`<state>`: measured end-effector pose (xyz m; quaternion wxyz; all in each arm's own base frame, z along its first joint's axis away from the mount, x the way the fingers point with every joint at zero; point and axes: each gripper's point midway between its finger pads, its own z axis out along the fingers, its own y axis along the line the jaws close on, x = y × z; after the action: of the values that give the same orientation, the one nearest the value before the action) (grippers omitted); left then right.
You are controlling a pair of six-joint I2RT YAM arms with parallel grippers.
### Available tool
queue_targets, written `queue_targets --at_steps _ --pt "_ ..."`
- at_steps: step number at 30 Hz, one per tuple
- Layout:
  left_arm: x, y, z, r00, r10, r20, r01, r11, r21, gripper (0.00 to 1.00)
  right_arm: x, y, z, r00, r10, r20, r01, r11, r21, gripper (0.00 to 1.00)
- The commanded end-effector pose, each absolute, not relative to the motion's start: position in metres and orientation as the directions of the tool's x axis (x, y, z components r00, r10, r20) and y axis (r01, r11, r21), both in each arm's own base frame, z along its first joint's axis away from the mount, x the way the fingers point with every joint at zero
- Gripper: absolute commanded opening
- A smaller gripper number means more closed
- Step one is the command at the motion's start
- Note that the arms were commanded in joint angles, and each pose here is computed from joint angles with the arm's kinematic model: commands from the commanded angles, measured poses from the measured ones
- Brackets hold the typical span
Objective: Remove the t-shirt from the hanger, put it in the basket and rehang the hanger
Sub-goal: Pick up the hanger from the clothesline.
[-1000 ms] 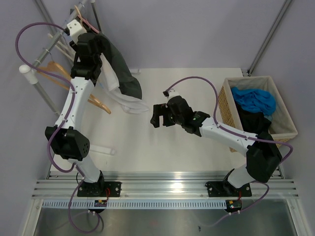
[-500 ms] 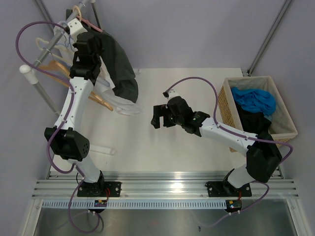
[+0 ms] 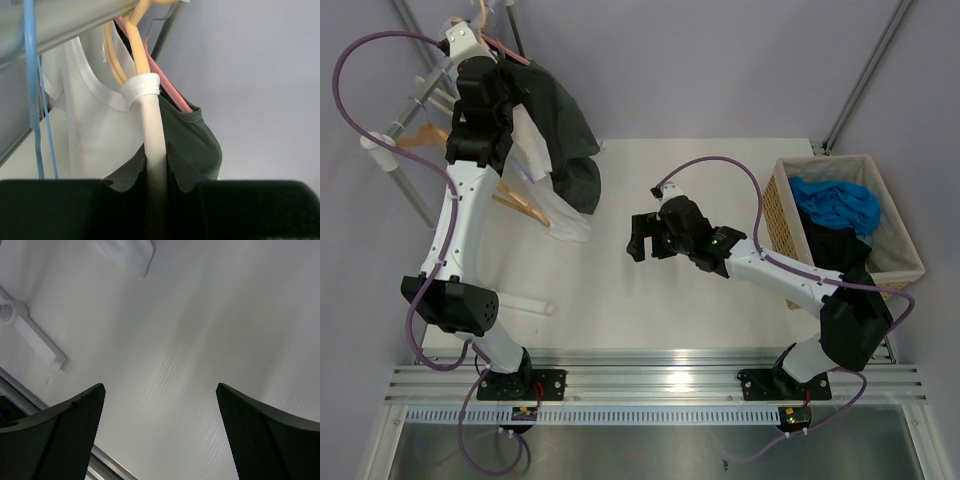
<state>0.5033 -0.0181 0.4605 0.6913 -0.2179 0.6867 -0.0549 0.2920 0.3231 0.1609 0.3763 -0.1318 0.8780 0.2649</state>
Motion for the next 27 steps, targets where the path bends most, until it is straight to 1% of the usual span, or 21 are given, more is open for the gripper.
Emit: queue_targets --at_steps 1,13,16,19,27 --pt "0.474 -0.019 0.536 0.218 -0.386 -0.897 -0.11 0.903 -0.415 0.0 0.296 0.335 0.179 -0.65 -0.032 -0.759 -0.465 0.807 0.364 1.0" --pt "0.452 -0.035 0.539 0.193 -0.453 -0.87 -0.019 0.885 -0.465 0.0 0.295 0.335 0.182 -0.649 -0.032 -0.76 -0.469 0.804 0.367 1.0" --pt "0.447 -0.036 0.53 0.174 -0.469 -0.866 -0.024 0.877 -0.48 0.0 0.294 0.335 0.182 -0.65 -0.033 -0.759 -0.471 0.801 0.369 0.99" --pt "0.438 -0.042 0.532 0.164 -0.487 -0.858 0.014 0.87 -0.492 0.0 0.293 0.337 0.183 -0.654 -0.031 -0.756 -0.474 0.796 0.377 0.99" --pt "0.413 -0.07 0.523 0.066 -0.537 -0.841 0.154 0.838 -0.523 0.0 0.29 0.336 0.187 -0.651 -0.024 -0.758 -0.48 0.788 0.387 0.99"
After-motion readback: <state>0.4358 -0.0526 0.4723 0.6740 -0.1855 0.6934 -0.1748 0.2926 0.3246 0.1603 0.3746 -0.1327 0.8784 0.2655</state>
